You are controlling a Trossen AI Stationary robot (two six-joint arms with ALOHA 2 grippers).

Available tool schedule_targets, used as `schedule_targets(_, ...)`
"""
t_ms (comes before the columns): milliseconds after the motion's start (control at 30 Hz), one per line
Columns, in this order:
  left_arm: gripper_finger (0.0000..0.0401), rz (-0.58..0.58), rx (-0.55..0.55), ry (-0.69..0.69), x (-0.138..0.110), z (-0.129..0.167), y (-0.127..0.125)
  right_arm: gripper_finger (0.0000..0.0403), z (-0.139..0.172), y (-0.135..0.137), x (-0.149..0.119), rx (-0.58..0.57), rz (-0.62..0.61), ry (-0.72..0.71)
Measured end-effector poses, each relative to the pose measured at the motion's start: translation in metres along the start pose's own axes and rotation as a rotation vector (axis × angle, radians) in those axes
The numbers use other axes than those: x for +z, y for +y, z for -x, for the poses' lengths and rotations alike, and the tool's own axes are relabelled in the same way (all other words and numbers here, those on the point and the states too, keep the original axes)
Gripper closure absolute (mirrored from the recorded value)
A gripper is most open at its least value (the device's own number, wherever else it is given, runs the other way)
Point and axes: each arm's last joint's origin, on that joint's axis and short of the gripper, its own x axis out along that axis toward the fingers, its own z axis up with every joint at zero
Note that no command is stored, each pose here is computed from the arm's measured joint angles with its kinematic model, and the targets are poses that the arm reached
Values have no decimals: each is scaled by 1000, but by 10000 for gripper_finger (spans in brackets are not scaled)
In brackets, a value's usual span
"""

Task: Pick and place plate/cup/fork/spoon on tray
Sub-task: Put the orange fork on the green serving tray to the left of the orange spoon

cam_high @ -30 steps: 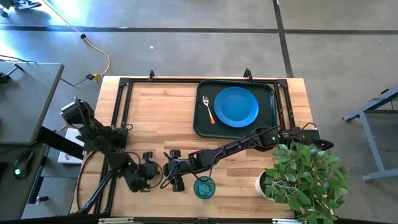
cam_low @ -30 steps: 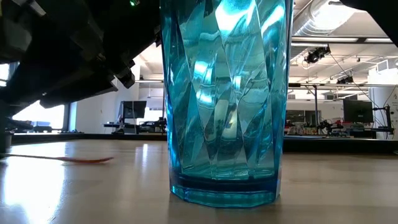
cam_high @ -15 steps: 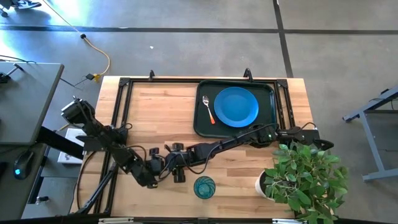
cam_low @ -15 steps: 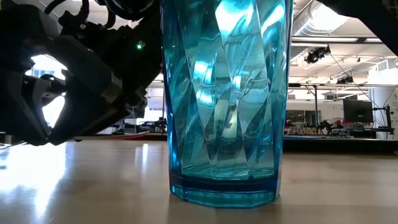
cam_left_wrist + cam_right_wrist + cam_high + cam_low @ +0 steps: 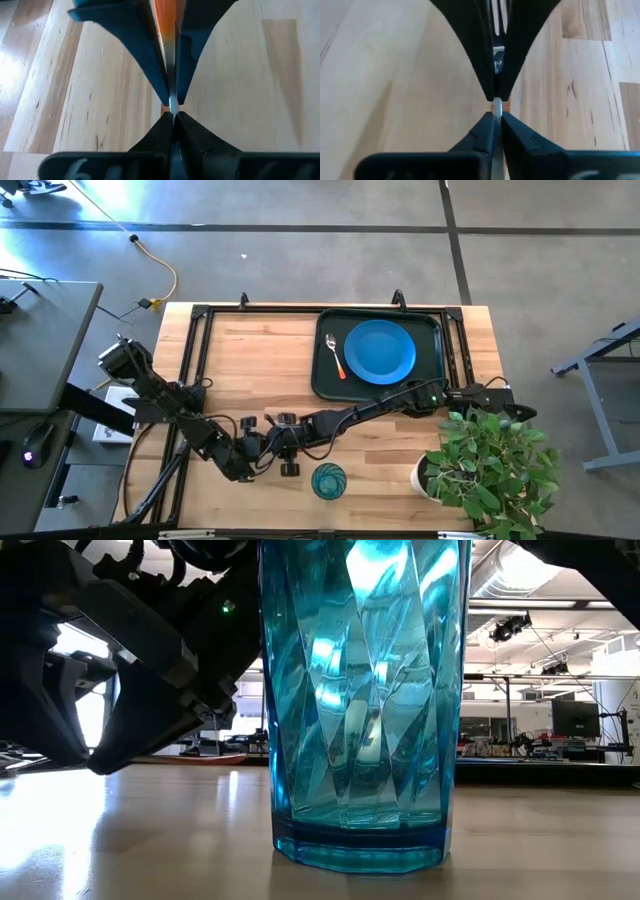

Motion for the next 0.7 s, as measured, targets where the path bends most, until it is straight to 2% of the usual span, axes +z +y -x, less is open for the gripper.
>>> schedule_targets(133,384,32,10,5,0,2,2,393,0,-1,0,1,-70,0)
schedule_targets(300,350,144,-8,-24,8,19,7,394,0,-15,-1,68,-248,44)
schedule_targets(500,310,168,-13,-100,16,58,23,397,2,-38,-2,-11,-339,63)
schedule_targets(700,299,198,109,-303,24,96,51,396,20,-57,8,-106,-393,43)
